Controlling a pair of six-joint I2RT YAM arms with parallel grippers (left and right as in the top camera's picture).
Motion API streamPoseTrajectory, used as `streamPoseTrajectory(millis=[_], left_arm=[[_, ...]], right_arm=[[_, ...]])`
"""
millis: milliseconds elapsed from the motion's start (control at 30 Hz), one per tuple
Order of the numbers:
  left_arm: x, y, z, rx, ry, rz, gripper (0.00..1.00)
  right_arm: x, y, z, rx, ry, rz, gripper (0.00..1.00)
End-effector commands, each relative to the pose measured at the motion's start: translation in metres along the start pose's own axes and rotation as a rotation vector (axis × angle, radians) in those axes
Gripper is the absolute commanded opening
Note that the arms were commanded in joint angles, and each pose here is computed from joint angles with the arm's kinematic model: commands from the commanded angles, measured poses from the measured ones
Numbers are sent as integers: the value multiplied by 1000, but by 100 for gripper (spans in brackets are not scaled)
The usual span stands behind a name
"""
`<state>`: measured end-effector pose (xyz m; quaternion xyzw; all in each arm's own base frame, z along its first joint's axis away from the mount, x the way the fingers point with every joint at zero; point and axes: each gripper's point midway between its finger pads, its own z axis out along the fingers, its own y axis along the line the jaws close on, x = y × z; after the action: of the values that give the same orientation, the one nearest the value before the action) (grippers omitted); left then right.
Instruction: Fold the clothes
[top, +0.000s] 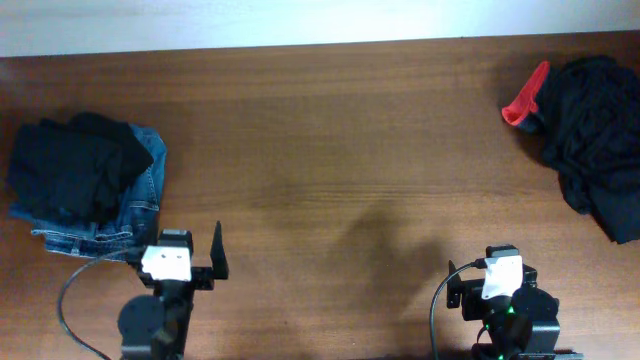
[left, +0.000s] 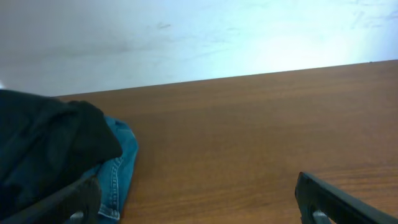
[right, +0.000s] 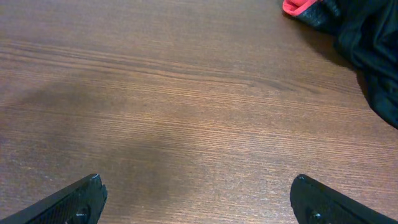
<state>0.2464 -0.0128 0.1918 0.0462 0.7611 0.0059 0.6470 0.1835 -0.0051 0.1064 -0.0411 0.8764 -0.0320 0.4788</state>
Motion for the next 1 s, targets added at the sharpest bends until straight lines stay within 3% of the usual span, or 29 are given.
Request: streamPoseTrajectory(millis=[0, 267, 967], left_arm=[[13, 3, -2, -21, -29, -11, 99], [34, -1, 3, -10, -75, -10, 99], [37, -4, 6, 2, -72, -9, 99]], right_arm=[[-1, 0, 0, -1, -9, 0, 99], [-1, 0, 0, -1, -9, 0, 99], [-1, 0, 0, -1, -9, 0, 99]])
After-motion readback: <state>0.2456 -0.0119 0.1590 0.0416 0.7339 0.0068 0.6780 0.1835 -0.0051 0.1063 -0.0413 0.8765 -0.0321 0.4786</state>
